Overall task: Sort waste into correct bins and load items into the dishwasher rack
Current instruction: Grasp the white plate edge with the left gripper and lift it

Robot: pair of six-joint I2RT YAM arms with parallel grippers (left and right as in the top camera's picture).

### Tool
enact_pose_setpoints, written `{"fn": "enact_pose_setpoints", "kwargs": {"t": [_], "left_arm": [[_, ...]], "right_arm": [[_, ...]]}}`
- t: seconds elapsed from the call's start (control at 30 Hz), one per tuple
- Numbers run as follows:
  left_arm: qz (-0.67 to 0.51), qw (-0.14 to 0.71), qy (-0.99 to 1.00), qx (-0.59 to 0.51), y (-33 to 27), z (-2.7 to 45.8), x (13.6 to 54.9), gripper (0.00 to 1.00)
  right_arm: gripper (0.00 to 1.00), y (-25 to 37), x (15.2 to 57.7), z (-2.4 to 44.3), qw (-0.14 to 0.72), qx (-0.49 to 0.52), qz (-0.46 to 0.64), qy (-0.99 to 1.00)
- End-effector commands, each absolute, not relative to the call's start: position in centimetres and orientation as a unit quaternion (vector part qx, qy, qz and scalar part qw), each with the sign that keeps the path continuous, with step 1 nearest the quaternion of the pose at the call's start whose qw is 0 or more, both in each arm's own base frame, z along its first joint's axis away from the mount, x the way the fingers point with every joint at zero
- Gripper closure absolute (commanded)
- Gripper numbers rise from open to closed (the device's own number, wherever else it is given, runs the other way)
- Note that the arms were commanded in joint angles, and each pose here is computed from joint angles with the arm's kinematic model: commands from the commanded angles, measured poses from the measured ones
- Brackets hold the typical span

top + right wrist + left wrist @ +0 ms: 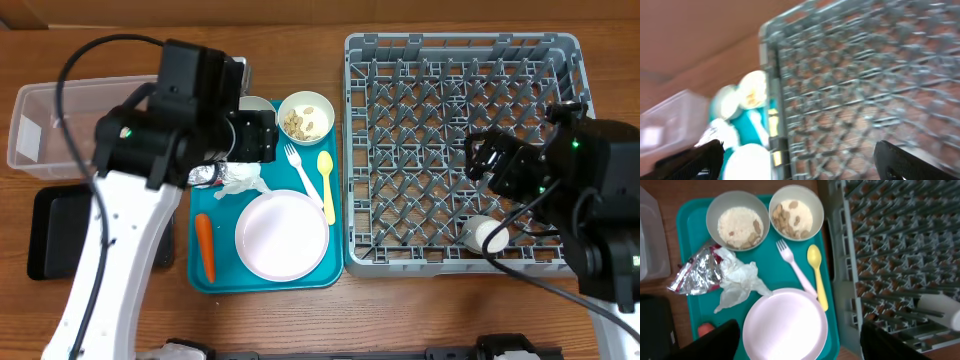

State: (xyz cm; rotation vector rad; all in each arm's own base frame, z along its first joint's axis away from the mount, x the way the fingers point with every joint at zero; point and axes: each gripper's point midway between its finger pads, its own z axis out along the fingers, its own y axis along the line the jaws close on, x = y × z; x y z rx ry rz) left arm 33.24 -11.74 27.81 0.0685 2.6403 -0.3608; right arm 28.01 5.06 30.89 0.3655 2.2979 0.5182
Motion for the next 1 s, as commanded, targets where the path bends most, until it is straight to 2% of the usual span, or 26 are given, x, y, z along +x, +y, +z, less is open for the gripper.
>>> {"fn": "enact_pose_setpoints", "kwargs": {"t": [0.0,0.1,0.17,0.5,0.73,0.87,0.97], "left_arm": [[-0.122,0.164,0.978,0.027,-12.2,23.4,33.7,0.42],[-0.104,0.110,0.988,0.021,-11.9,21.1,32.9,0.51],[-0.088,0.069,0.994,0.002,-11.2,19.8,31.9,0.53],[-0.030,-0.068,0.992,-0.102,-7.2,11.6,26.5,0.47],[-0.038,-0.091,0.986,-0.138,-5.8,5.8,24.8,0.45],[-0.044,-0.073,0.985,-0.148,-5.3,3.6,25.0,0.43],[-0.053,-0.053,0.986,-0.147,-5.5,2.3,25.5,0.47]], "right_arm": [[0.00,7.6,27.4,31.3,0.343,0.101,0.263,0.896],[0.00,7.6,27.0,30.2,0.318,0.105,0.258,0.906],[0.00,7.6,26.7,29.8,0.308,0.105,0.255,0.911],[0.00,7.6,26.3,29.4,0.297,0.105,0.252,0.915],[0.00,7.5,26.1,29.1,0.291,0.104,0.249,0.918],[0.00,7.5,26.1,29.1,0.290,0.105,0.248,0.918],[0.00,7.5,26.1,29.1,0.290,0.105,0.248,0.918]]}}
